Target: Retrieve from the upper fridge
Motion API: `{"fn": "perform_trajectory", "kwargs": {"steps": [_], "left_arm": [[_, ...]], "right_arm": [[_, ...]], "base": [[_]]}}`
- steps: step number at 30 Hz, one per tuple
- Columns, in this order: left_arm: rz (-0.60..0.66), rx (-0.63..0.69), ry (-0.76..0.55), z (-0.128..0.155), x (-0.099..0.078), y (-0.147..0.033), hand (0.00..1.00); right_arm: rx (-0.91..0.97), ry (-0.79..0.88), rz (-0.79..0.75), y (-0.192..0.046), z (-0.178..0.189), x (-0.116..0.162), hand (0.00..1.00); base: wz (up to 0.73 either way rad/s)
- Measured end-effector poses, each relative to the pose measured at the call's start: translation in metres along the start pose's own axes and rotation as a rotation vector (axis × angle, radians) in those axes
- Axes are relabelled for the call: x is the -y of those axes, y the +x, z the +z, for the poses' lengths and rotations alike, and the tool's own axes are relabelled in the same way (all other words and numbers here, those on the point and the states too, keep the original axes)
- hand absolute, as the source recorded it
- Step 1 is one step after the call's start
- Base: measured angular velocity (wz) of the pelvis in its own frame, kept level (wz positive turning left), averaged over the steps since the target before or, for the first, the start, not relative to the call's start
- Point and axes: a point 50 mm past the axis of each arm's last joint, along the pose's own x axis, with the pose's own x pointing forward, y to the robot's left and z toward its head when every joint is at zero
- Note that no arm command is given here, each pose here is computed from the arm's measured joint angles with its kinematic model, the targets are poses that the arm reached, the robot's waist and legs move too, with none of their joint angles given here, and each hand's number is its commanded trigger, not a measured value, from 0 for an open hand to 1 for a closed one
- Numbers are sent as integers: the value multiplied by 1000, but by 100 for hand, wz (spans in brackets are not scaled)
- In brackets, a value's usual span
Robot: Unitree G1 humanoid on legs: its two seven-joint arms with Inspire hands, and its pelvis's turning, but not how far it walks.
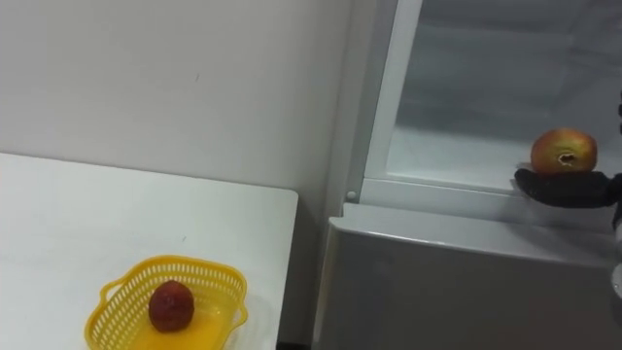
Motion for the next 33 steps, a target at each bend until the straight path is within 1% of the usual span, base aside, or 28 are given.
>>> {"fn": "perform_trajectory", "kwargs": {"steps": [3, 7, 21, 28, 33], "left_arm": [[0, 0, 0, 0, 0, 0, 0], [3, 1, 1, 0, -1, 0, 0], [2, -9, 2, -3, -1, -1, 0], [-1, -37, -2, -9, 0, -1, 0], [-7, -62, -7, -13, 1, -2, 0]], "right_arm": [[-39, 13, 4, 1, -7, 6, 0], [-23, -9, 25, 2, -4, 7, 0], [-43, 19, 44, 2, -7, 6, 0], [-71, 53, 31, 3, -11, 8, 0], [-87, 88, 28, 8, -9, 8, 0]], "base": [[0], [0], [0], [0], [0]]}}
